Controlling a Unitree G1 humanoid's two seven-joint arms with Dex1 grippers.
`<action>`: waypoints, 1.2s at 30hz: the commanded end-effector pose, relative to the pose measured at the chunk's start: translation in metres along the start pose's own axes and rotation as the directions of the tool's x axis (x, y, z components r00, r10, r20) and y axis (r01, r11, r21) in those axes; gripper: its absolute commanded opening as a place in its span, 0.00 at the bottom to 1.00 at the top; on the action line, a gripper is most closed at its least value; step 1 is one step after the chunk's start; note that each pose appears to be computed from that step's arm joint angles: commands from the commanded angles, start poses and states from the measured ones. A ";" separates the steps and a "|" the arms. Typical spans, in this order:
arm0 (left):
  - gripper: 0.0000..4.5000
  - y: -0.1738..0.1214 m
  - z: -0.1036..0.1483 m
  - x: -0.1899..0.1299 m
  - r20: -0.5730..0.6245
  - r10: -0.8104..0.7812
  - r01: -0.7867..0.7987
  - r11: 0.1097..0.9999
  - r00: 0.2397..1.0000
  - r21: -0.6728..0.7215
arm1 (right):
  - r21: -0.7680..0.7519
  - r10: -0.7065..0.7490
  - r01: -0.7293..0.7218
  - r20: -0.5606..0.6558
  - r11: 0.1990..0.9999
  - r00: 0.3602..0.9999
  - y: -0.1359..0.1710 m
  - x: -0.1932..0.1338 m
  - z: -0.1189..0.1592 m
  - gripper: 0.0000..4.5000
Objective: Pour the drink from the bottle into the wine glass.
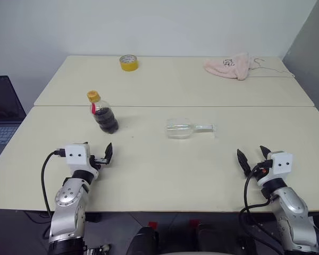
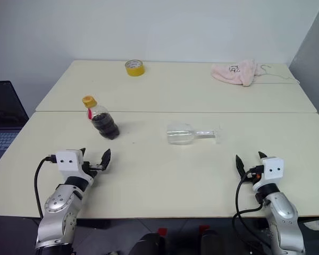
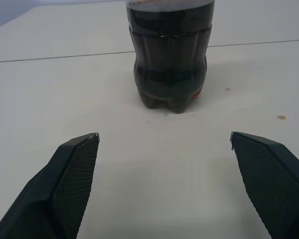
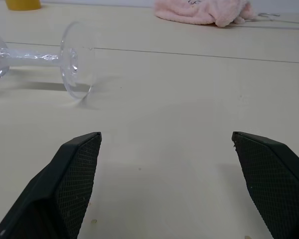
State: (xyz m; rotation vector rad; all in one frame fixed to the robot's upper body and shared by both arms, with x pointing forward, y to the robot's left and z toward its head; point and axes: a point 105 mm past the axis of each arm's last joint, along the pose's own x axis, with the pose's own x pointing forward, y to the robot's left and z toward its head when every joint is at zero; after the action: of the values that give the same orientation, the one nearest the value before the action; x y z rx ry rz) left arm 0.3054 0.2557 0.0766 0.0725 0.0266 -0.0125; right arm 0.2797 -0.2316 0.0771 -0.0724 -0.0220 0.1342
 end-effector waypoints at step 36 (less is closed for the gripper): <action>0.99 -0.004 0.034 0.018 0.055 -0.148 0.149 0.989 0.987 0.001 | -0.142 0.734 -0.725 0.022 0.674 0.678 0.108 -0.021 0.075 1.00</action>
State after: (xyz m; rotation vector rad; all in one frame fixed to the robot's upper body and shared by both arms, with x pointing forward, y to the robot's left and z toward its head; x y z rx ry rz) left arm 0.3233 0.2461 0.1017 0.0397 -0.0062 -0.1662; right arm 0.2419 -0.1245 0.1362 -0.1642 -0.0493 0.9541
